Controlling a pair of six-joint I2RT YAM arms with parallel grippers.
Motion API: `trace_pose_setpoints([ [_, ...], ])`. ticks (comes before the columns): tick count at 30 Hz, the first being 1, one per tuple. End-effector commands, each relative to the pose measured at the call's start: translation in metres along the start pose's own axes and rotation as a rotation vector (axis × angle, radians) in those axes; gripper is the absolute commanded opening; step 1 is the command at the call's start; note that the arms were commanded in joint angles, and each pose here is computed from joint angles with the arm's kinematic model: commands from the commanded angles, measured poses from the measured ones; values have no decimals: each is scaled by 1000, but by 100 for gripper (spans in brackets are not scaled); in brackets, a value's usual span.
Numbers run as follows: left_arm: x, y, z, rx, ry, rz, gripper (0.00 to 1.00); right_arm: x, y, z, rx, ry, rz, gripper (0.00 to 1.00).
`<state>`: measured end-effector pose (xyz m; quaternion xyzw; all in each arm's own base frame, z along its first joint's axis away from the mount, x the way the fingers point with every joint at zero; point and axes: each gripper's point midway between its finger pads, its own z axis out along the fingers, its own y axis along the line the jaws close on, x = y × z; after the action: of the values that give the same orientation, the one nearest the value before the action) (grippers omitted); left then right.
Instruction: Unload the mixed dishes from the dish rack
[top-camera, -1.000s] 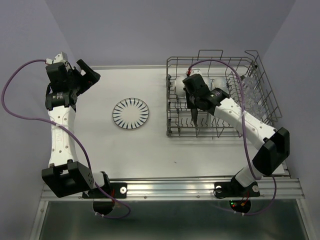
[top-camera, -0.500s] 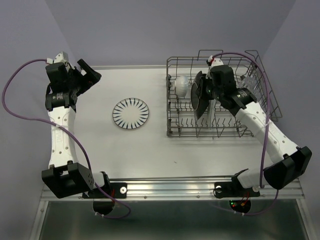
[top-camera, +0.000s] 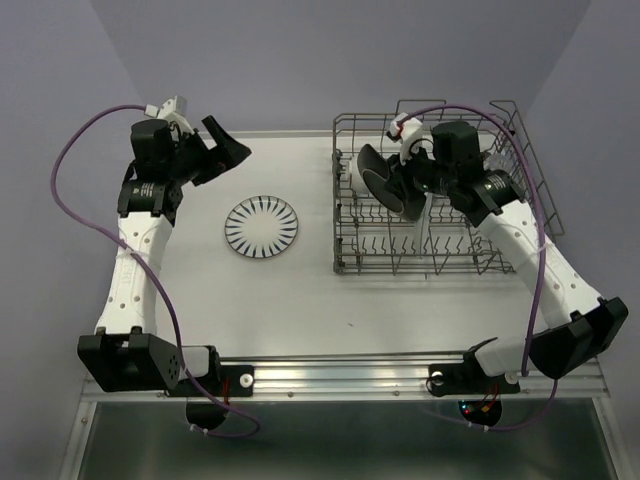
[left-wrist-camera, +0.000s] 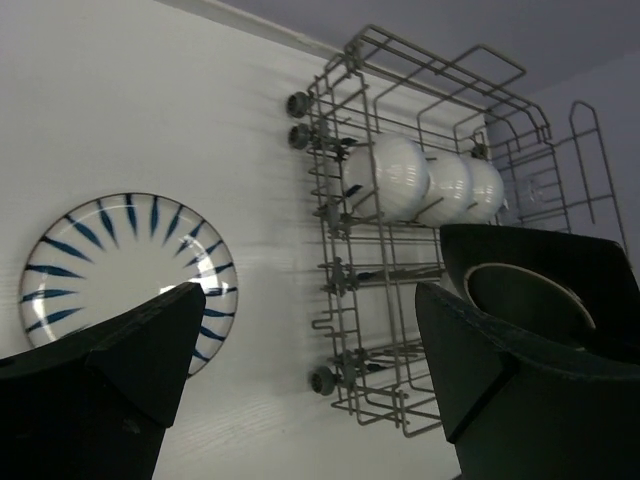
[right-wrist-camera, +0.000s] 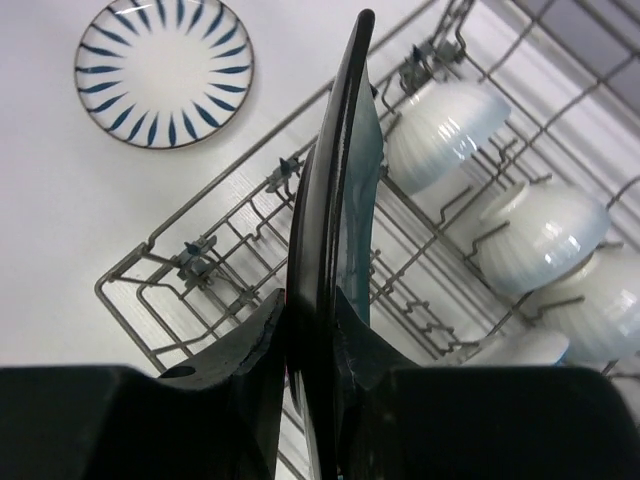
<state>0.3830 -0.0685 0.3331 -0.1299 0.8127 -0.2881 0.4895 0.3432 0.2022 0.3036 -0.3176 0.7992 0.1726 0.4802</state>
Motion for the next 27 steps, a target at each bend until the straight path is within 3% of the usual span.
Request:
trace_pose_setpoints([
  [1, 1, -69, -9, 221, 8, 33, 99, -98, 23, -39, -136, -307, -349, 1],
  [4, 5, -85, -8, 281, 60, 13, 99, -97, 33, -41, -207, -328, -539, 1],
  [8, 10, -101, -9, 302, 103, -24, 99, -67, 55, -46, -285, -379, -1069, 1],
  [9, 10, -100, -7, 298, 110, -34, 99, -54, 58, -32, -302, -372, -1068, 1],
  [10, 18, -107, -7, 321, 145, -40, 99, -75, 61, -46, -223, -485, -1168, 1],
  [16, 45, -128, 2, 341, 228, -57, 99, -72, 75, -39, -183, -562, -1350, 1],
  [27, 98, -136, 27, 301, 361, -97, 99, -80, 88, -30, 131, -639, -1559, 1],
])
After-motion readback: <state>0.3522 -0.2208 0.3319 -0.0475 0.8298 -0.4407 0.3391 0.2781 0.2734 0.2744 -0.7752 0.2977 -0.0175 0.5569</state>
